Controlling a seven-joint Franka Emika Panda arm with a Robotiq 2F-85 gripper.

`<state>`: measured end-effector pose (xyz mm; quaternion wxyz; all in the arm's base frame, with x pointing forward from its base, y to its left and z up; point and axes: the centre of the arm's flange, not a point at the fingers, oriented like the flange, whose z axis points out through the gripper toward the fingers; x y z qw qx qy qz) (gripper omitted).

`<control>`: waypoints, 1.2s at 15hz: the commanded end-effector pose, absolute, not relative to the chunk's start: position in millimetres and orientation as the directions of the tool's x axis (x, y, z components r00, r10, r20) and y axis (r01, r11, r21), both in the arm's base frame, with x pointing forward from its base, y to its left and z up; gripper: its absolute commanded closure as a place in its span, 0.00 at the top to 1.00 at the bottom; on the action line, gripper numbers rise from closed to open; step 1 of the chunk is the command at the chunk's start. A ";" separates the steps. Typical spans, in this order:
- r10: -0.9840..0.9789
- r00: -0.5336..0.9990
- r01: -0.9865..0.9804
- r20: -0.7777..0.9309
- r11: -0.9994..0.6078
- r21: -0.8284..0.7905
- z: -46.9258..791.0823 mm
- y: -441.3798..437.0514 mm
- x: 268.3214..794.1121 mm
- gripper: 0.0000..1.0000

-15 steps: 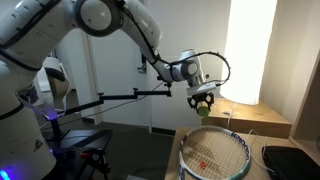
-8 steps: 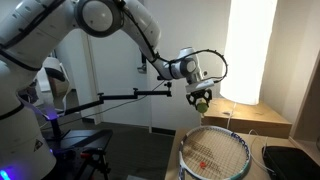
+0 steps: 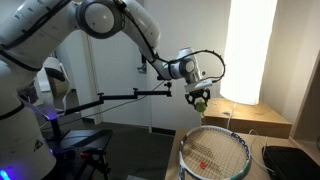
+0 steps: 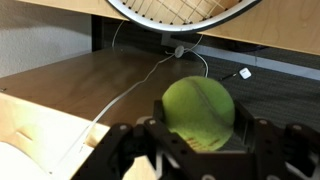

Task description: Pick the ball on the racket and drop it on the floor

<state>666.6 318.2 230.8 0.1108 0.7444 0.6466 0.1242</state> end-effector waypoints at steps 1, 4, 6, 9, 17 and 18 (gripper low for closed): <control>0.990 0.134 0.935 0.040 -0.140 0.325 229.7 317.5 666.7 0.67; 0.990 0.134 0.937 0.038 -0.139 0.321 226.3 317.7 666.1 0.67; 0.990 0.133 0.937 0.038 -0.139 0.321 226.1 317.8 666.0 0.67; 0.990 0.133 0.937 0.038 -0.139 0.321 226.1 317.9 666.0 0.67; 0.991 0.133 0.940 0.013 -0.131 0.316 219.0 319.2 663.8 0.98; 0.991 0.134 0.938 0.016 -0.132 0.319 219.0 319.7 663.6 1.00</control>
